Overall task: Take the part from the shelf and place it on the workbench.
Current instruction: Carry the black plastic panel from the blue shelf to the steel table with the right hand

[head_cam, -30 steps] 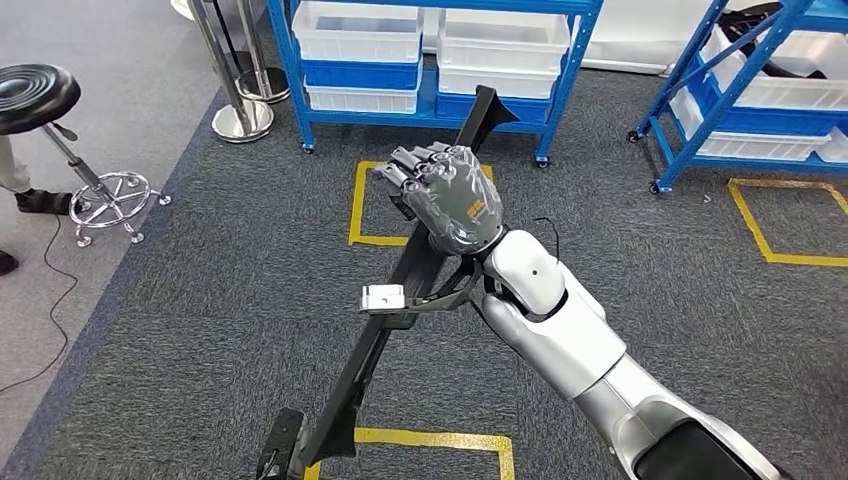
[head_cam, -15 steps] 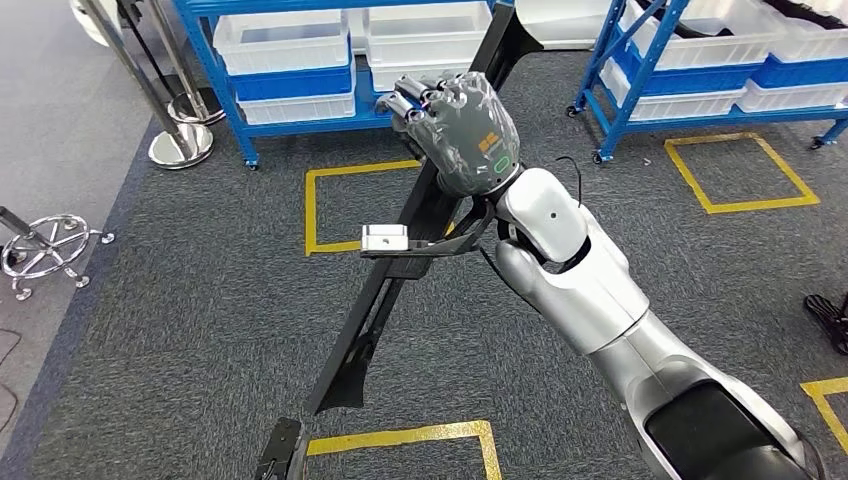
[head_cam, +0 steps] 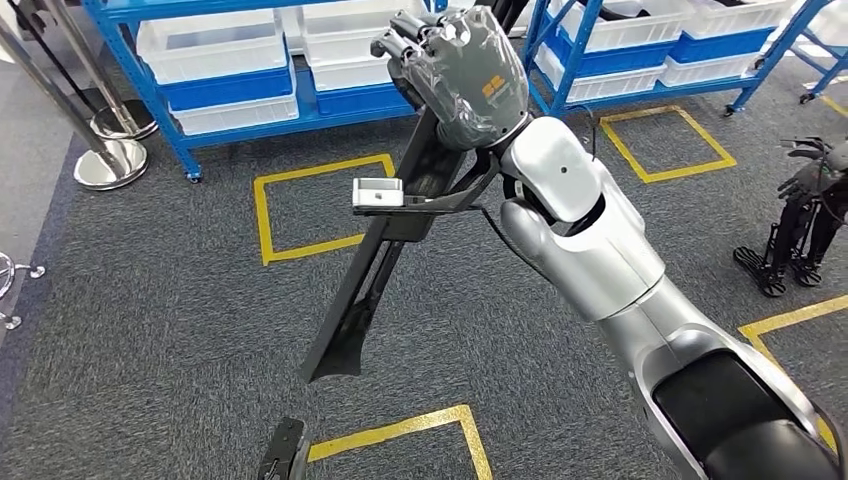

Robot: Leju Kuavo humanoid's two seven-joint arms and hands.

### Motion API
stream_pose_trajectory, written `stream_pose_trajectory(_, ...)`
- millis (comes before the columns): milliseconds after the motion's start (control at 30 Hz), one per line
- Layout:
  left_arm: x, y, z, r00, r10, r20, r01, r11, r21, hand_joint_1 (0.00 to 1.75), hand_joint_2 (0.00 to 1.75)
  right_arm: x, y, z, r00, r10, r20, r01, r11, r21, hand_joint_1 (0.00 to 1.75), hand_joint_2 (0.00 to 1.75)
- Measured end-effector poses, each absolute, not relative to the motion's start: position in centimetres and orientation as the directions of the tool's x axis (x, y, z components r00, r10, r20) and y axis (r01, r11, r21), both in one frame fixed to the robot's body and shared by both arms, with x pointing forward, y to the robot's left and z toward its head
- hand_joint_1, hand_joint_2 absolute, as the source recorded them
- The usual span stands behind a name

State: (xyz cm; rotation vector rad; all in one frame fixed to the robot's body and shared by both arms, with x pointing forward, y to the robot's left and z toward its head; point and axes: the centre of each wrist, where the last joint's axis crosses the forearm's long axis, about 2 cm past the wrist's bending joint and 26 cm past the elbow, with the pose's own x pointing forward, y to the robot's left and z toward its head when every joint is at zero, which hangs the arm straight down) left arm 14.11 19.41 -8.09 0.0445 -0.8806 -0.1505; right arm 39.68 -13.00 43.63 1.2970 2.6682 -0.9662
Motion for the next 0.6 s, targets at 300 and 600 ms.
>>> stream_pose_trajectory(300, 14.8, 19.2, -7.8, 0.617, -0.151, 0.772, 0.117, 0.988, 0.100, 0.00, 0.00, 39.6, -12.7, 45.8, -0.640, 0.706, -0.303, 0.735, 0.449, -0.507, 1.75, 1.75)
stream_pose_trajectory(600, 15.1, 19.3, -7.8, 0.614, -0.154, 0.774, 0.119, 0.988, 0.102, 0.00, 0.00, 39.6, -12.5, 46.2, -0.639, 0.703, -0.312, 0.737, 0.442, -0.512, 1.75, 1.75)
